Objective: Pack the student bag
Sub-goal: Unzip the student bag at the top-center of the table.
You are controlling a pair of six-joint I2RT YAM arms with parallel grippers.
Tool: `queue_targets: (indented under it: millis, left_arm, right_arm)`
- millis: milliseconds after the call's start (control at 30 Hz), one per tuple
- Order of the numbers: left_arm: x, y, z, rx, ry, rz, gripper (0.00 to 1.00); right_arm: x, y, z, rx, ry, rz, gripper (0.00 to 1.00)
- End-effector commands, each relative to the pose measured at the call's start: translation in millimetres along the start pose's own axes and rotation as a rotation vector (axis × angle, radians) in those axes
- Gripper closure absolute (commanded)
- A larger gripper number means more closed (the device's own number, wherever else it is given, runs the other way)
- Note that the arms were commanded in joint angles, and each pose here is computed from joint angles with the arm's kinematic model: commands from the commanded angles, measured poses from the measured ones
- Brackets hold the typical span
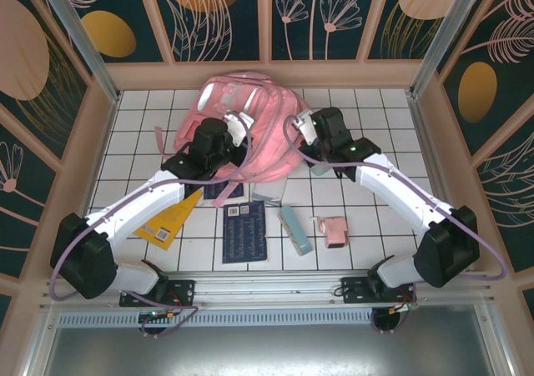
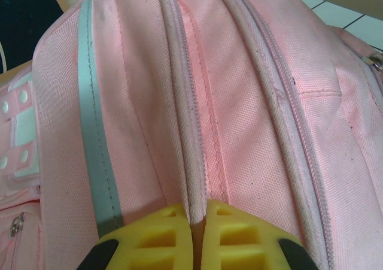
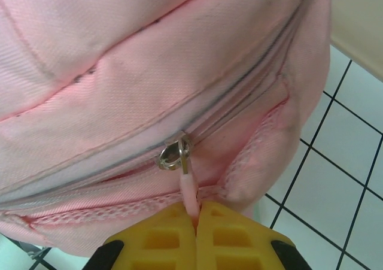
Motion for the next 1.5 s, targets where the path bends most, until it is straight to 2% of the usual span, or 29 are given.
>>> queue_targets:
  millis: [0,133,300,467,733,867,967,1133,1267,1467]
  left_arm:
    - [-20.2,-24.8,-7.6,0.076,0.067,-0.123,1.0]
    - [-23.3,-25.6,-12.0,0.1,0.103,-0.127,1.0]
    - [-30.5,-24.8,-20.9,0.178,0.121,-0.139,1.0]
    - [-32.4,-18.0,-31.2,0.252,0.115,-0.131,1.0]
    - [-37.9,-14.8,-37.5,0.298,0.126,-0.14,1.0]
    - [-41.8,-12.6,-42.1,0.335,0.139,-0.149,1.0]
    - [-44.1,-10.8,-46.5,0.368,0.156,-0.157,1.0]
    - [-45.2,-3.6,-47.7,0.401,0.159,-0.153,1.0]
    - [-48.7,-4.4,-45.3,0.437,0.131,-0.172,1.0]
    - [-51.4,-22.0,-36.5,0.495,0.0,-0.227,1.0]
  right_arm:
    - [-3.0,-10.8,-34.6,0.023,0.118,-0.017,1.0]
    - [3.2,-16.1,-30.3,-0.008,0.061,-0.038,1.0]
    - [-1.6,-24.7,-44.6,-0.097,0.145,-0.067,1.0]
    - [-1.4,-28.2,-57.9,-0.174,0.096,-0.101,0.99]
    - [10.0,-39.6,-57.1,-0.315,0.07,-0.082,0.97]
    - [13.7,-41.0,-64.4,-0.386,0.152,-0.039,0.98]
    - [18.3,-44.3,-82.4,-0.358,0.232,-0.008,0.99]
    - [22.9,-54.8,-106.7,-0.249,0.278,-0.052,0.99]
    - [33.6,-55.3,-104.2,-0.213,0.229,-0.055,1.0]
    - [12.9,-56.0,-80.9,-0.082,0.092,-0.169,1.0]
Point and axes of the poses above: each hand's point on the last joint's axis, 136 mm out from that joint toward the fingers, its own x axis out along the fingers, its own z axis along the line the jaws close on, y = z × x, the point moved 8 cm from there along -x, back along the fingers, and after that the axes turned 15 degrees about -x, right-handed, at the moved point
